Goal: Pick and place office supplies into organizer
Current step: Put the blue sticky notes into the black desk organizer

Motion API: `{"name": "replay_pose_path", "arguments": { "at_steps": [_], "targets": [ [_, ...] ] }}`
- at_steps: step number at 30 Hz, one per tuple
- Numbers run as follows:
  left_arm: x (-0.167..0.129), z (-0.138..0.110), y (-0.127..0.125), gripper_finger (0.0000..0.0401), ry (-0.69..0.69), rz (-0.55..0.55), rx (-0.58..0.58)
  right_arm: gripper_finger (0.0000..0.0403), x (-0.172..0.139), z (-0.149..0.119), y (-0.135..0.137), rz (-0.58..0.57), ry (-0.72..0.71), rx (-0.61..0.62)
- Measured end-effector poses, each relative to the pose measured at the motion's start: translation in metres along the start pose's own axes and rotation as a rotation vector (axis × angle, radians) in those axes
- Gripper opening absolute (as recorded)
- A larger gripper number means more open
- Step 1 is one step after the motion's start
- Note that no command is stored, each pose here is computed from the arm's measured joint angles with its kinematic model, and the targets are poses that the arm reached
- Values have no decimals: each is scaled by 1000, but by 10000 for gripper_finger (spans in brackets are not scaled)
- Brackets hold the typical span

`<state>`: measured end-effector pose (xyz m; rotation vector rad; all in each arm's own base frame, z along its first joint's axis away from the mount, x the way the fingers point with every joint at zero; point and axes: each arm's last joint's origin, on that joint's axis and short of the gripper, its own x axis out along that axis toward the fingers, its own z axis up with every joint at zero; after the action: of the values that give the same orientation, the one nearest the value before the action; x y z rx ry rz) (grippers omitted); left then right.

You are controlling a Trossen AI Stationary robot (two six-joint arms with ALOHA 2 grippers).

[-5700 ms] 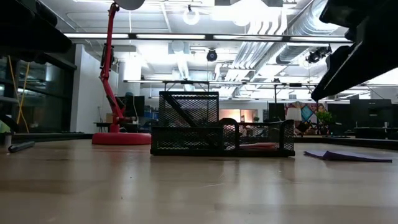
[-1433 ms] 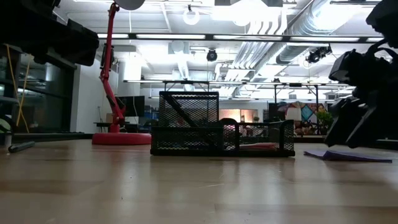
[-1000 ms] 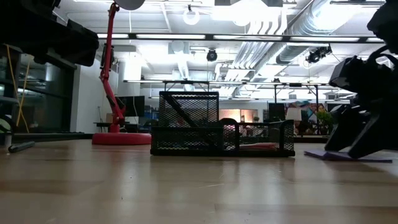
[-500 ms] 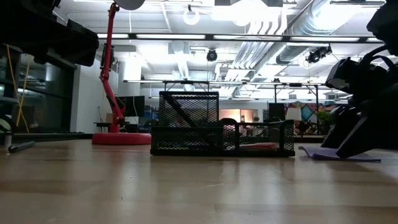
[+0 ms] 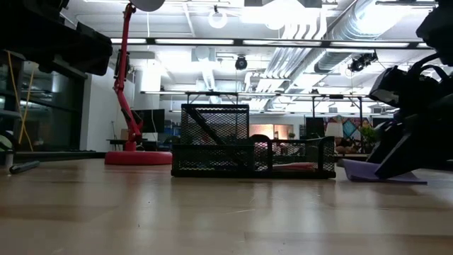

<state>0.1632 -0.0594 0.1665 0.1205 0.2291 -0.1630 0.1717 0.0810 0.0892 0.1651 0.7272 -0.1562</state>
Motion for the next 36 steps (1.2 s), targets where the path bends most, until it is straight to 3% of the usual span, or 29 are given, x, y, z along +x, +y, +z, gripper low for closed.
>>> {"name": "replay_pose_path", "arguments": {
  "at_steps": [9,18,24,29,36],
  "targets": [
    [0,0,0,184,0,1,0,249,-2,8,7,30,-110,-14],
    [0,0,0,184,0,0,0,248,-5,4,14,103,-75,10],
    [0,0,0,184,0,0,0,257,-8,-2,16,15,-104,-47],
    [0,0,0,184,0,1,0,287,-8,-3,14,-1,-96,-50],
    [0,0,0,184,0,1,0,366,-8,3,21,60,-125,2]
  ]
}}
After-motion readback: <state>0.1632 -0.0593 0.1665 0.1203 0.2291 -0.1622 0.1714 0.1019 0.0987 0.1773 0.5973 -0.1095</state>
